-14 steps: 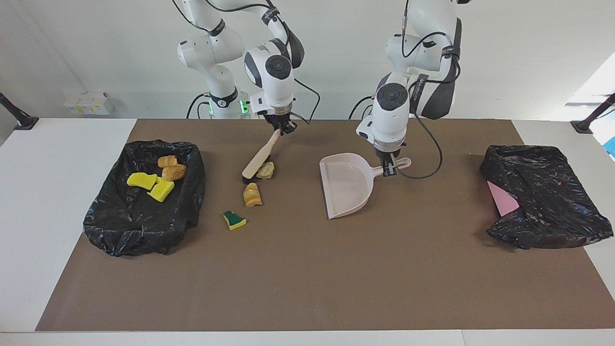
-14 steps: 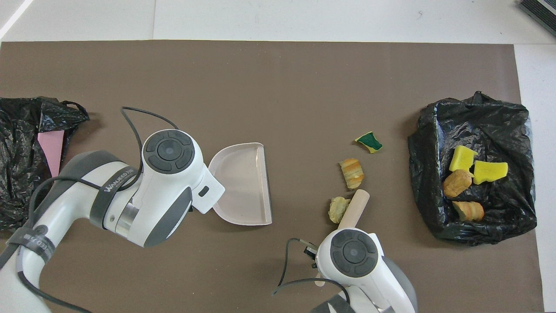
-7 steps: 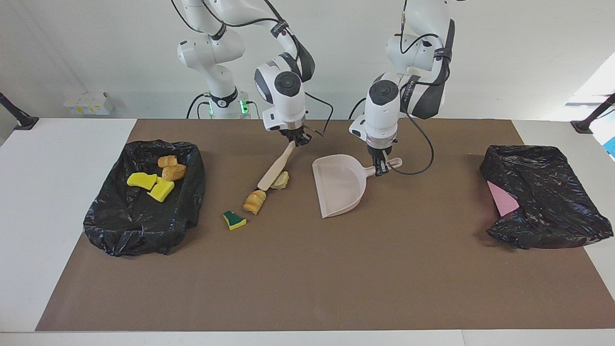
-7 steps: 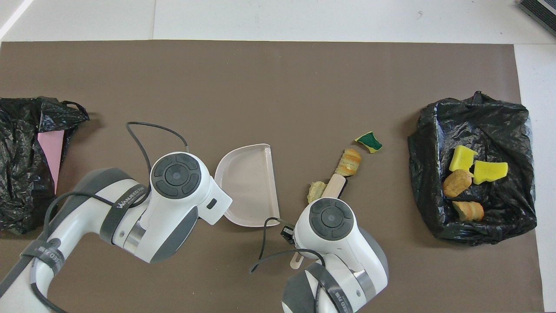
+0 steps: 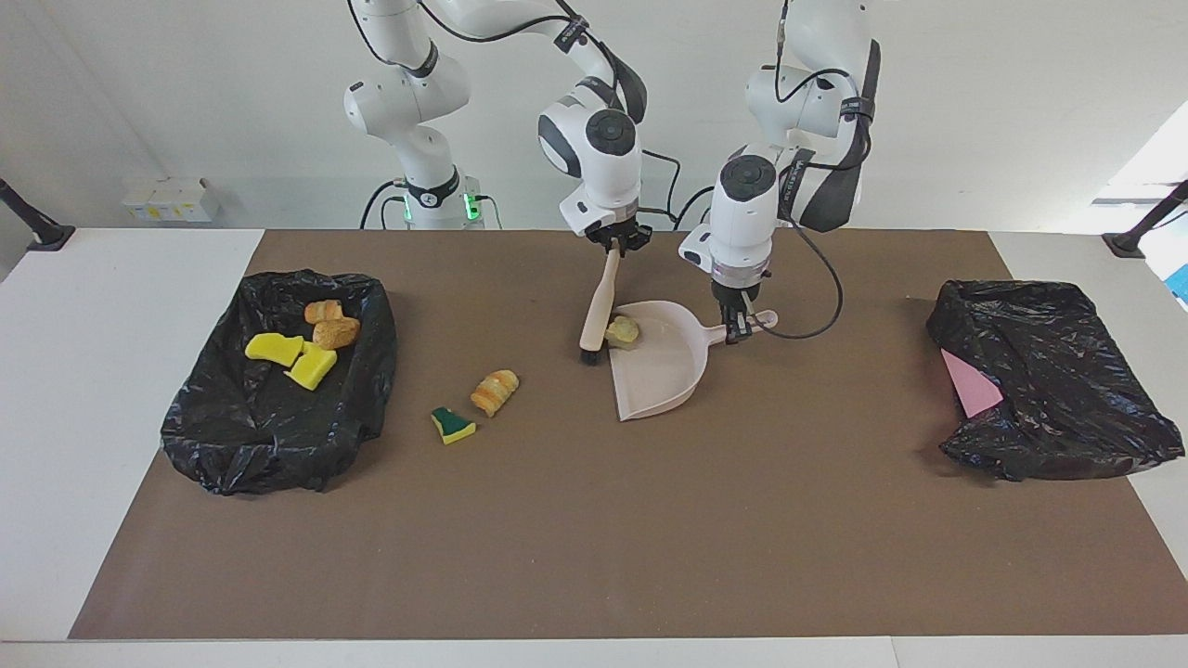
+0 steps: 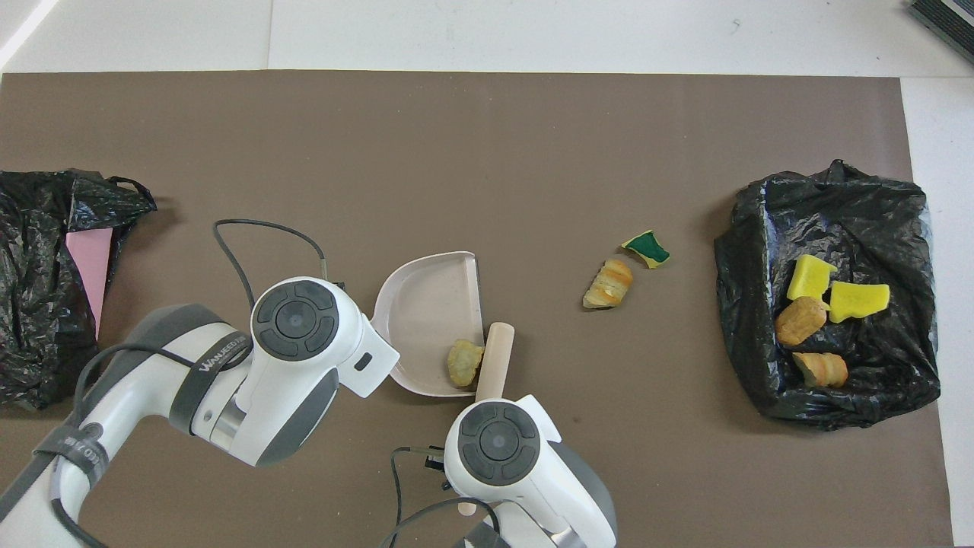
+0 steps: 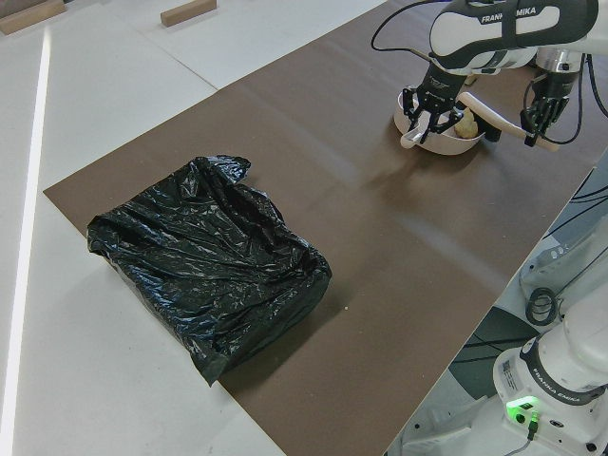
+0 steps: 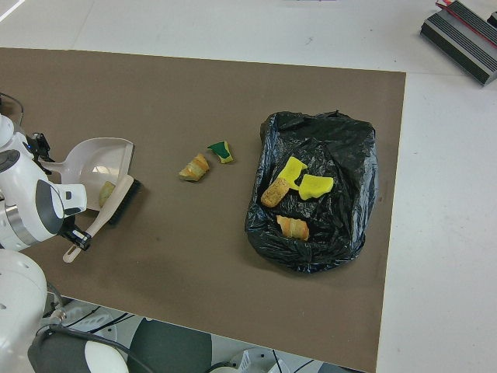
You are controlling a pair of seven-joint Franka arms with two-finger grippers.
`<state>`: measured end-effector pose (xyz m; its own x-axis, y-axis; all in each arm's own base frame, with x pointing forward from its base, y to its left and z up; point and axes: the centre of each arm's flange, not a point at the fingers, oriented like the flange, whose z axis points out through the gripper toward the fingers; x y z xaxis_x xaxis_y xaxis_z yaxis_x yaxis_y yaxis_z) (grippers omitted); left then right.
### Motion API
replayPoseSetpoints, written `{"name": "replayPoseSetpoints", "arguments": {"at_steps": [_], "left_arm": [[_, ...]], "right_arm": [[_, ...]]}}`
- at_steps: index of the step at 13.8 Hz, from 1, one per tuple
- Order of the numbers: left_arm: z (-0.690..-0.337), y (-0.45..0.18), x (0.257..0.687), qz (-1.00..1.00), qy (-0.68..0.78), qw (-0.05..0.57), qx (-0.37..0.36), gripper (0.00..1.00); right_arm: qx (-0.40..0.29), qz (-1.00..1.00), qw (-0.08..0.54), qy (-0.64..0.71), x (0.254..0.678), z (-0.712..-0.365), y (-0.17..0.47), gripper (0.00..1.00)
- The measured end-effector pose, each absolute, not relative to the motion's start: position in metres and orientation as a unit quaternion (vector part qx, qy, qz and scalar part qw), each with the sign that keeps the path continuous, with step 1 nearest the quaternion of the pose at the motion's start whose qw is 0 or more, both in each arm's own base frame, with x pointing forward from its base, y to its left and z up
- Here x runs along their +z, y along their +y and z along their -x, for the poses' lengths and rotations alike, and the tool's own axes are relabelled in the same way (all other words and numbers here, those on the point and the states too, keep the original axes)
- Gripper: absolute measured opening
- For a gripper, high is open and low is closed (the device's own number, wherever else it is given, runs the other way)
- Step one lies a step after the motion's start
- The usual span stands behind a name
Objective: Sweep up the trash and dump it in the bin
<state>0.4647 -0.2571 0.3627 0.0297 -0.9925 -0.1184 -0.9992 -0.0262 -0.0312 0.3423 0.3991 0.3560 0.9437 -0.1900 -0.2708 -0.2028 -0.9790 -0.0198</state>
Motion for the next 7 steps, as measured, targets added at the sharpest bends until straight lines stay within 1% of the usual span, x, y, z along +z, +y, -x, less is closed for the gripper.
{"name": "replayPoseSetpoints", "arguments": {"at_steps": [4,7], "left_arm": [[-0.471,-0.243,0.358,0.724,0.688,0.054,0.019,0.31],[-0.472,-0.24,0.357,0.726,0.685,0.053,0.019,0.31]], "right_arm": [[0.13,0.99,0.036,0.045,0.376,-0.354,0.398,0.26],[0.11,0.994,0.022,-0.002,0.41,-0.38,0.386,0.26]]}}
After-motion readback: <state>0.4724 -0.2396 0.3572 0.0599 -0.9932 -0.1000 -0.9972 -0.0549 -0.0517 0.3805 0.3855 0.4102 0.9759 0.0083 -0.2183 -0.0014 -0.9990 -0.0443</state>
